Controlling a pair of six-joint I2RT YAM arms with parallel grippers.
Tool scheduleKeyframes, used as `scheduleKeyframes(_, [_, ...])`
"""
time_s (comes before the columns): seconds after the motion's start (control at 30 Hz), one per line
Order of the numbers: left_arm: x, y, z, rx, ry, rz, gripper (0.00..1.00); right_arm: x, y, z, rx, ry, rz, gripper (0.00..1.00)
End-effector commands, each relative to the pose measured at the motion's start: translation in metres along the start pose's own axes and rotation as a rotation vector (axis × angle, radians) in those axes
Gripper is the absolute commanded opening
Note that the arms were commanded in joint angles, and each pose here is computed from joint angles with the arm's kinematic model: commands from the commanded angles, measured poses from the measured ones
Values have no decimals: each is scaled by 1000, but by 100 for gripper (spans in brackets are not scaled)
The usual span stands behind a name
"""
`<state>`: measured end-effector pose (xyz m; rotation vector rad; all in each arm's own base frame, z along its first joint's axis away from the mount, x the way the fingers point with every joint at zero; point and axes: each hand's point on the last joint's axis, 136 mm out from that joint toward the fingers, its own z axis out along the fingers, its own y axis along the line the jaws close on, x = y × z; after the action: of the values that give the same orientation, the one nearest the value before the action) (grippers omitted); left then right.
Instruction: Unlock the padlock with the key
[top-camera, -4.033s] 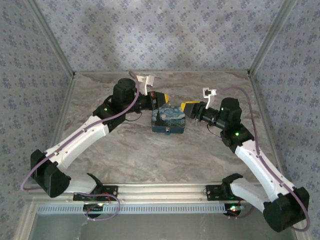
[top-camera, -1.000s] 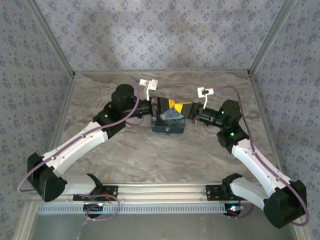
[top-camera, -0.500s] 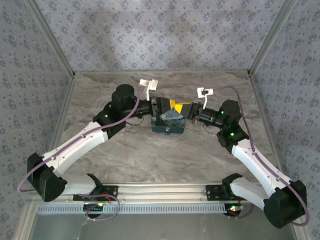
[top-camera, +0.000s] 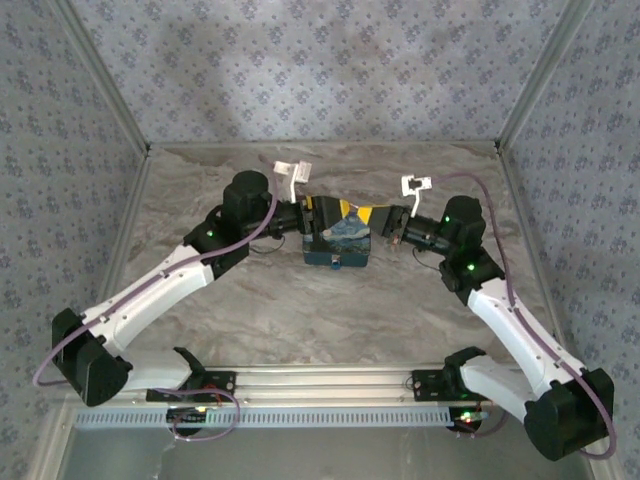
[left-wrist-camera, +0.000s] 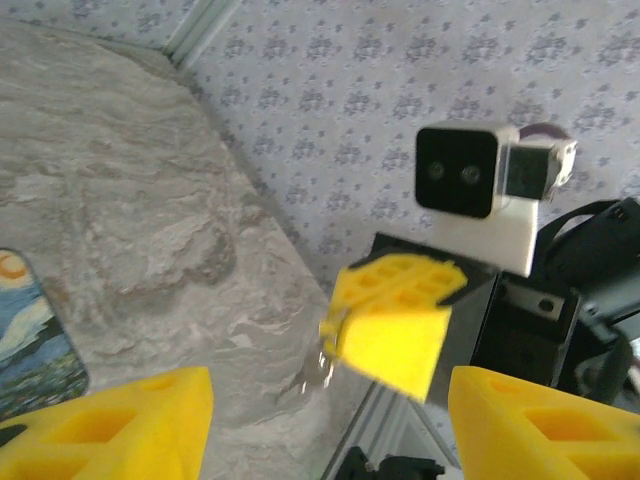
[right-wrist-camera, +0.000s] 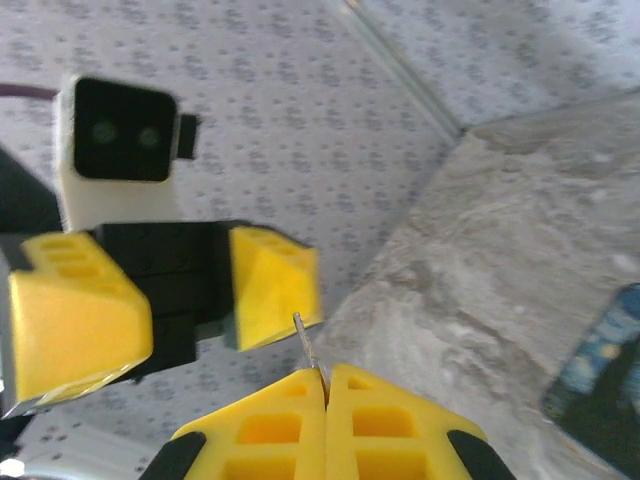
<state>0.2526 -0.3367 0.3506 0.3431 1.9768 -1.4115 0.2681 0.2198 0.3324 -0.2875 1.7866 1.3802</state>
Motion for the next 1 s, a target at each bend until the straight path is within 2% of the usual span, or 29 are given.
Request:
scheduleKeyframes(0.0, [15,24,-11,-102,8,7,64,-9,-13,-11,125,-10,-51,0])
scheduleKeyframes(0.17, [49,70,-19,-231,31,-42,66,-14,-54,-23,297,-33,-43,0])
scheduleKeyframes(0.33, [77,101,-24,-309,50,-78,66,-15,-92,-32,454,-41,-57,0])
scheduleKeyframes(0.63, [112,133,-28,-404,70,-102,67,-21,-177,-41,727,-64,-34,0])
scheduleKeyframes(0.97, [138,156,-30,-454,71,-142,69,-21,-252,-25,867,-51,-1,0])
